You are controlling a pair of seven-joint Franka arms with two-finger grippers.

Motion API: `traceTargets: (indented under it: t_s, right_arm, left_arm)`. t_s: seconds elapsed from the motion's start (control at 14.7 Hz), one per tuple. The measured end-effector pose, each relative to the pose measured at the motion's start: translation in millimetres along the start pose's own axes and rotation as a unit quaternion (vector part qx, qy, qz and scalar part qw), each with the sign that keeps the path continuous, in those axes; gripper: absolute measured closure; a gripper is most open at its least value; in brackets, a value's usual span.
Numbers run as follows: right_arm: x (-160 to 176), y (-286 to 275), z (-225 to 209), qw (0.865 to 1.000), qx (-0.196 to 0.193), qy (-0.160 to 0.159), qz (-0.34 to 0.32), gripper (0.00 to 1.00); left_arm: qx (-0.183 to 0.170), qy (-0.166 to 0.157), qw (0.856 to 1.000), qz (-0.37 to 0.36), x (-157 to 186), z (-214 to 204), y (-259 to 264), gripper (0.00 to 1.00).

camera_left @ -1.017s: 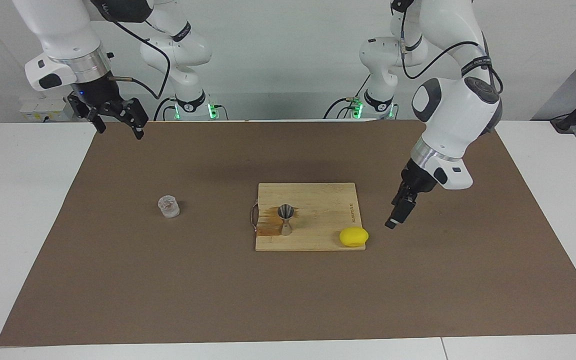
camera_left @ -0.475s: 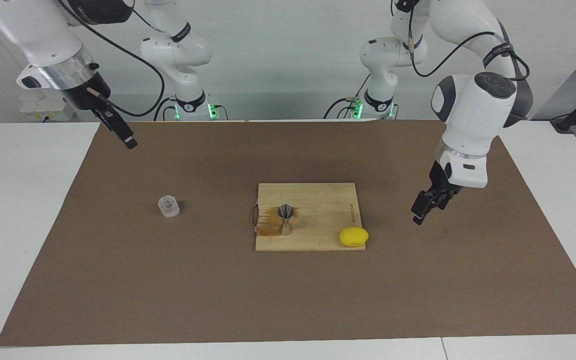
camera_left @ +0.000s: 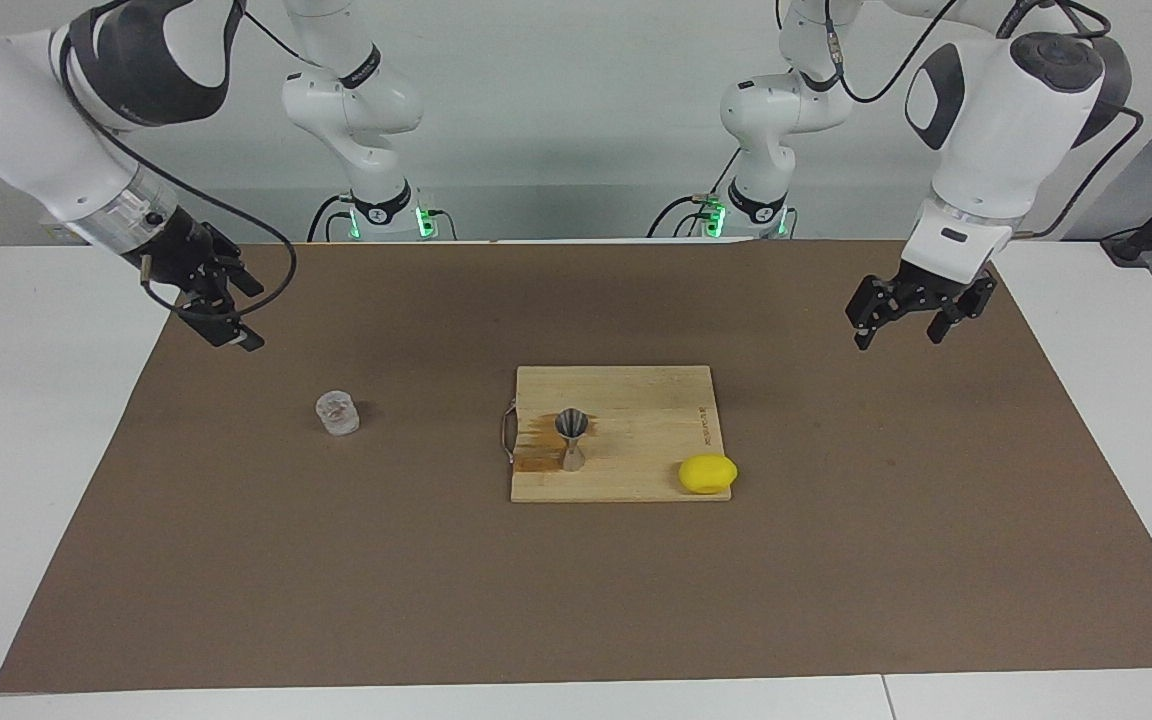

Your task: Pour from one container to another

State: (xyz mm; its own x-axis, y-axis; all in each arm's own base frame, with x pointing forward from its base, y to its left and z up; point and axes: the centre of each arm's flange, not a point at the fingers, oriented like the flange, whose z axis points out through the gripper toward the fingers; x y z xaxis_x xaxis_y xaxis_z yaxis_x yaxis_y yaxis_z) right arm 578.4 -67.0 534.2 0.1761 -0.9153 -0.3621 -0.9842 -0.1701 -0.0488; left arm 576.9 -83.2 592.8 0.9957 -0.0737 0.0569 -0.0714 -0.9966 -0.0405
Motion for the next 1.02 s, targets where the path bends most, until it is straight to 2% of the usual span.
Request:
traceTargets:
  t_s: [0.34,0.61,0.81,1.02]
  right_arm:
    - [62.5,-8.7,69.3,0.996,0.011,-0.052,0.075,0.0]
    - [102.3,2.6,105.6,0.989,0.016,-0.076,0.122,0.0]
    - [124.3,10.5,122.1,0.989,0.01,-0.089,0.118,0.0]
    - [143.5,14.5,144.9,0.986,0.018,-0.124,0.106,0.0]
  left_arm:
    - [0.002,-0.085,0.996,0.008,-32.4,-29.5,-23.8,0.0]
    - [-0.002,-0.085,0.996,0.001,-40.3,-29.1,-30.7,0.0]
    - [-0.032,-0.081,0.996,-0.013,-41.9,-19.5,-38.0,0.0]
    - [-0.046,-0.076,0.996,-0.016,-42.4,-22.6,-49.6,0.0]
